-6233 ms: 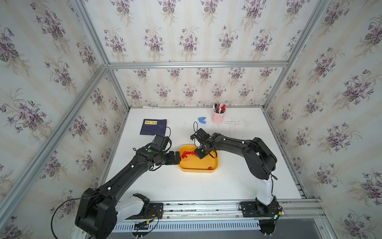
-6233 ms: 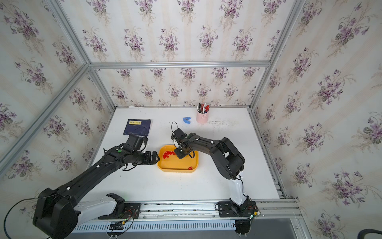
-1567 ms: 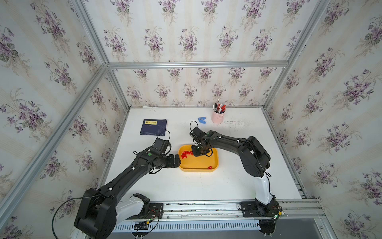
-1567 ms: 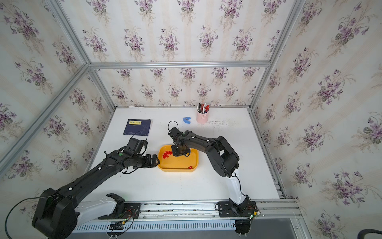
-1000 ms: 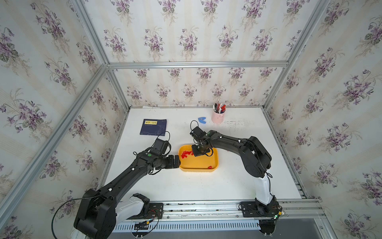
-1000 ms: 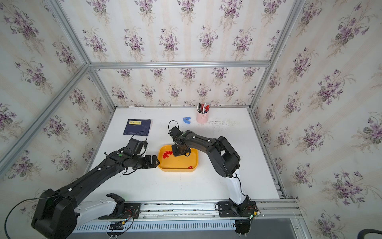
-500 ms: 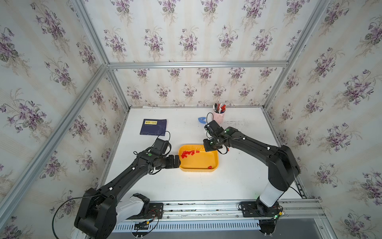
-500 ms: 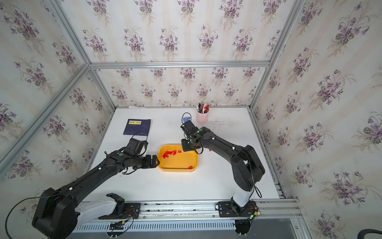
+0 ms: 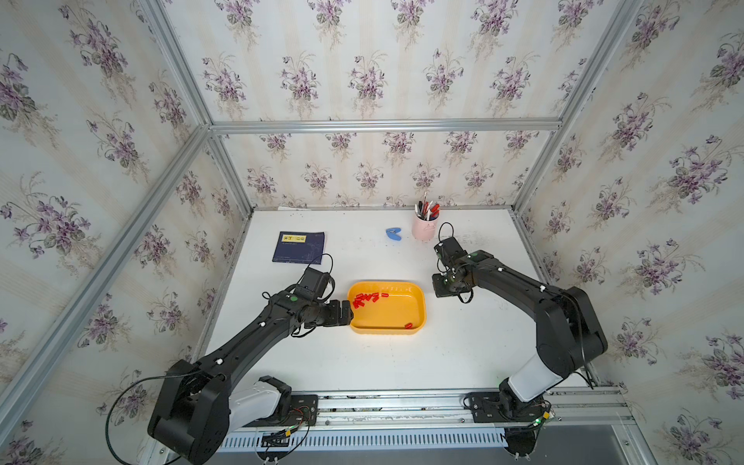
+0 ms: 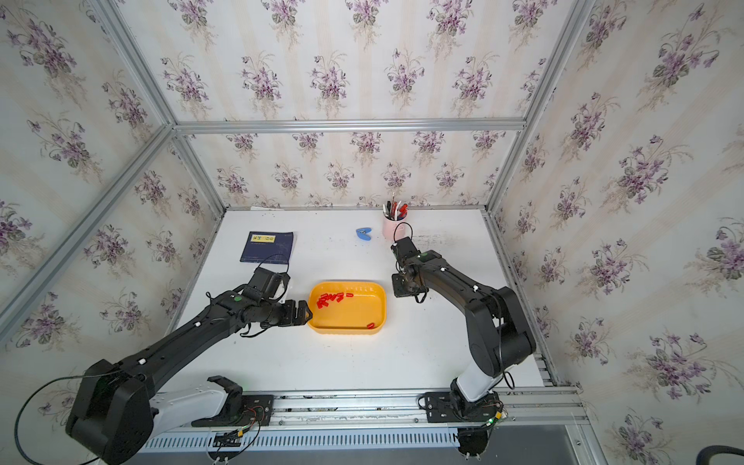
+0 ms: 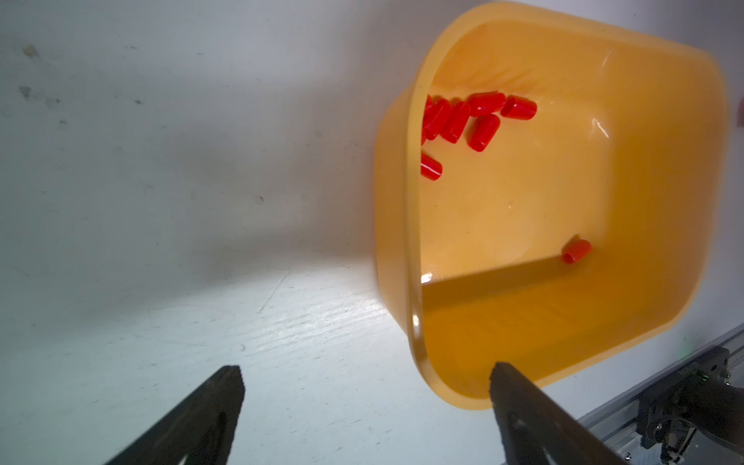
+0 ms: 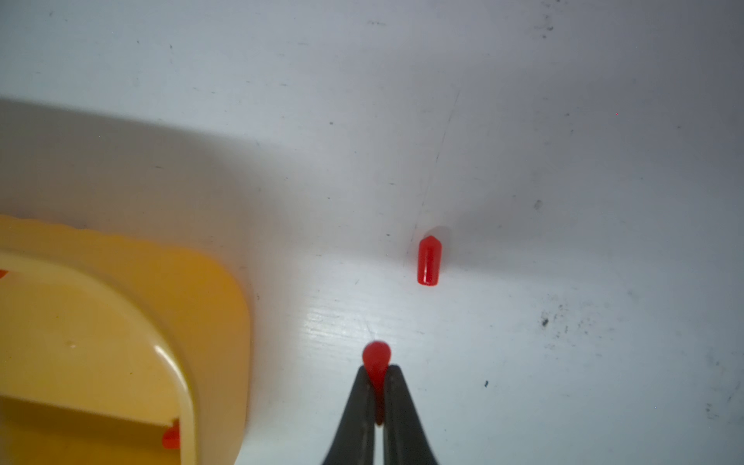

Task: Take the screw protection sleeves out of the storage box
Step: Place the screw protection sleeve at the center of the board.

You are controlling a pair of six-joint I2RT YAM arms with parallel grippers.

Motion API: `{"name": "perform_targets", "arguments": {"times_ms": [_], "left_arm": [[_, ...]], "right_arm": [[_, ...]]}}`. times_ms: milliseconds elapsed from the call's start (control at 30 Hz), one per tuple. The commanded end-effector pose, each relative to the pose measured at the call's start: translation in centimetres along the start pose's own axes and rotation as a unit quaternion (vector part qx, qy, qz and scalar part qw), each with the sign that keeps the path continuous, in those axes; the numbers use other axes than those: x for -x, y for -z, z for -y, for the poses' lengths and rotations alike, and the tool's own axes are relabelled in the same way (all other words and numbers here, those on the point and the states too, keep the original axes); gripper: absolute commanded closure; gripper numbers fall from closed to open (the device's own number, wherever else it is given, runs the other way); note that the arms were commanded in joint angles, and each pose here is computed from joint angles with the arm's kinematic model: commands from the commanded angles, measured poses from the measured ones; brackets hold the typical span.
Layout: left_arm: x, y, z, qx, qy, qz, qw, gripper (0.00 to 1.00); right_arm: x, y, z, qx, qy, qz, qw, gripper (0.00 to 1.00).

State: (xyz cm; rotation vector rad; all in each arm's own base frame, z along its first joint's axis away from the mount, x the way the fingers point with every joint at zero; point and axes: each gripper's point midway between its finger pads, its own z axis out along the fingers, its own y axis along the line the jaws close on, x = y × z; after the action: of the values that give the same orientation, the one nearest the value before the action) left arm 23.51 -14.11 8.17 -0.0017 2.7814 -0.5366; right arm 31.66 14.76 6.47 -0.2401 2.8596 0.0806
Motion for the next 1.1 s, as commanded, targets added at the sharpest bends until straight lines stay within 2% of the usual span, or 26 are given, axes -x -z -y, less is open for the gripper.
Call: {"name": "perform_targets", "arguments": {"times_ms": [0,333,833,1067], "left_arm": [[0.3,0.1,0.2,-0.002,-0.007,0.003,1.000,0.00],[0.2,0.2,-0.1,0.003,-0.006,0.003,1.000,0.00],[-0.1,0.0,-0.3,0.006,-0.007,0.001,1.000,0.00],[-0.1,0.1,-0.4,0.008,-0.007,0.001,1.000,0.00]], "right_arm": [[1.3,-0.7,-0.4,0.003,0.005,0.018,1.000,0.90],[1.1,-3.9,-0.1,-0.013,0.016,-0.008,1.000,0.89],[1.3,-5.1,-0.1,-0.015,0.013,-0.011,1.000,0.86],[1.1,-4.9,0.0,-0.019,0.009,-0.012,1.000,0.78]]}}
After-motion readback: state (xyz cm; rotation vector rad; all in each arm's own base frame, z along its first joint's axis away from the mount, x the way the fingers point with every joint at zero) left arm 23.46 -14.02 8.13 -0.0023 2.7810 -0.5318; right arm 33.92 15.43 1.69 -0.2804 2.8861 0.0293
